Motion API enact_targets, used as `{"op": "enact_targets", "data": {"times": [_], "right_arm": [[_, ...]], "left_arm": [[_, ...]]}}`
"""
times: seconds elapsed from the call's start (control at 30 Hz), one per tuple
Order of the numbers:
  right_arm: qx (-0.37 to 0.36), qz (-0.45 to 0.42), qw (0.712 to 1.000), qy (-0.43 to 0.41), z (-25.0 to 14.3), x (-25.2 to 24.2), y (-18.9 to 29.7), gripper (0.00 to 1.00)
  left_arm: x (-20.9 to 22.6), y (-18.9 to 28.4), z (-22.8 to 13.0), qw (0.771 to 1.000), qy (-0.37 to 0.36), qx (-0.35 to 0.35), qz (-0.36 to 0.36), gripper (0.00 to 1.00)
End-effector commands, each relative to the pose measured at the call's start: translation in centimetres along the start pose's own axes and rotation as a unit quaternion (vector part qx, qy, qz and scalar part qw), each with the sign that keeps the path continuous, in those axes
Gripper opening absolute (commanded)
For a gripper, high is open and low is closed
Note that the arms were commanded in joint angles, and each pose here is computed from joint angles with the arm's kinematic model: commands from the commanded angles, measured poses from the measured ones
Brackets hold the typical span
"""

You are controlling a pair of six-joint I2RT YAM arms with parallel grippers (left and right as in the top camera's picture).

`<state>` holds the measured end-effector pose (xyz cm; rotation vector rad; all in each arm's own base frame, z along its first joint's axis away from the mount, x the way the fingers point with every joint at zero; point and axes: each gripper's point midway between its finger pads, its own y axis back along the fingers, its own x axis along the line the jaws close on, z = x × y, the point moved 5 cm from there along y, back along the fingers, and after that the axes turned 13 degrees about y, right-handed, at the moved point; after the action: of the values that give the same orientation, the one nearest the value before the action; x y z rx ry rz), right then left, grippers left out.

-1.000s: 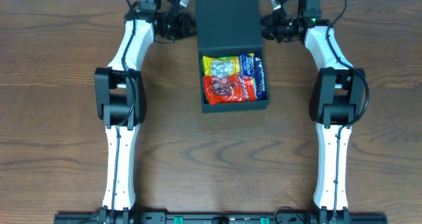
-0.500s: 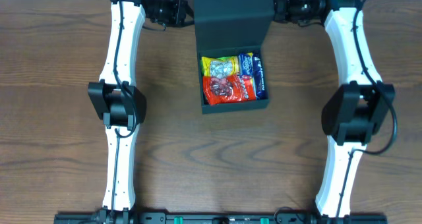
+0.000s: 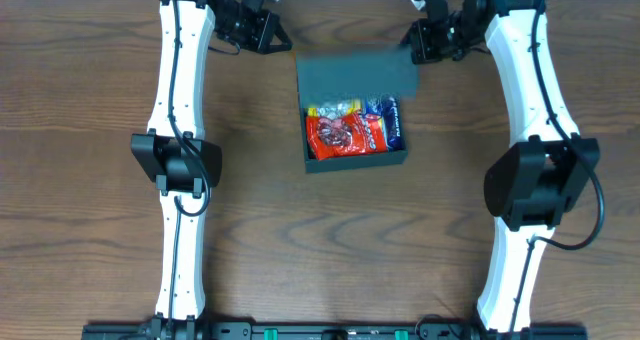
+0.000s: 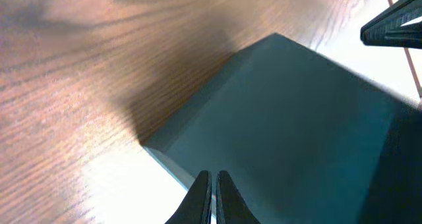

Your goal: Pack container

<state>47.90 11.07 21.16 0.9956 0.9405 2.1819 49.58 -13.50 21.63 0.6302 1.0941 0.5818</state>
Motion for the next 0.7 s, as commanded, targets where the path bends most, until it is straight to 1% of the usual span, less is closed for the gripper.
{"op": "enact_targets", "data": {"times": [0.0,0.17,0.27,0.37,0.43,0.53,0.67], "right_arm": [[0.017,-0.048,0.998,0.023,-0.3,0.0,1.0,0.02],[0.030,-0.097,0.995,0.025,-0.6,-0.5,2.4,0.02],[0.026,-0.100,0.994,0.025,-0.6,-0.6,2.8,0.02],[0.022,-0.099,0.994,0.027,-0.4,-0.5,2.8,0.02],[0.016,-0.100,0.994,0.031,-0.2,-0.5,2.9,0.01],[-0.003,-0.103,0.994,0.043,0.6,-0.4,3.1,0.02],[-0.053,-0.072,0.994,0.069,2.4,0.9,3.8,0.02]], "left_arm": [[-1.7,2.2,0.1,0.999,-0.032,-0.019,0.011,0.06],[-1.7,2.2,0.1,0.999,-0.031,-0.017,0.011,0.06],[-1.7,2.2,0.0,0.999,-0.029,-0.015,0.011,0.06],[-1.2,2.2,-0.5,0.999,-0.021,-0.003,0.035,0.06],[-1.2,2.2,-0.8,0.999,-0.015,0.003,0.035,0.06],[-1.3,2.3,-1.3,0.999,-0.006,0.015,0.033,0.06],[-1.9,2.7,-1.9,0.999,0.004,0.024,0.028,0.06]]}}
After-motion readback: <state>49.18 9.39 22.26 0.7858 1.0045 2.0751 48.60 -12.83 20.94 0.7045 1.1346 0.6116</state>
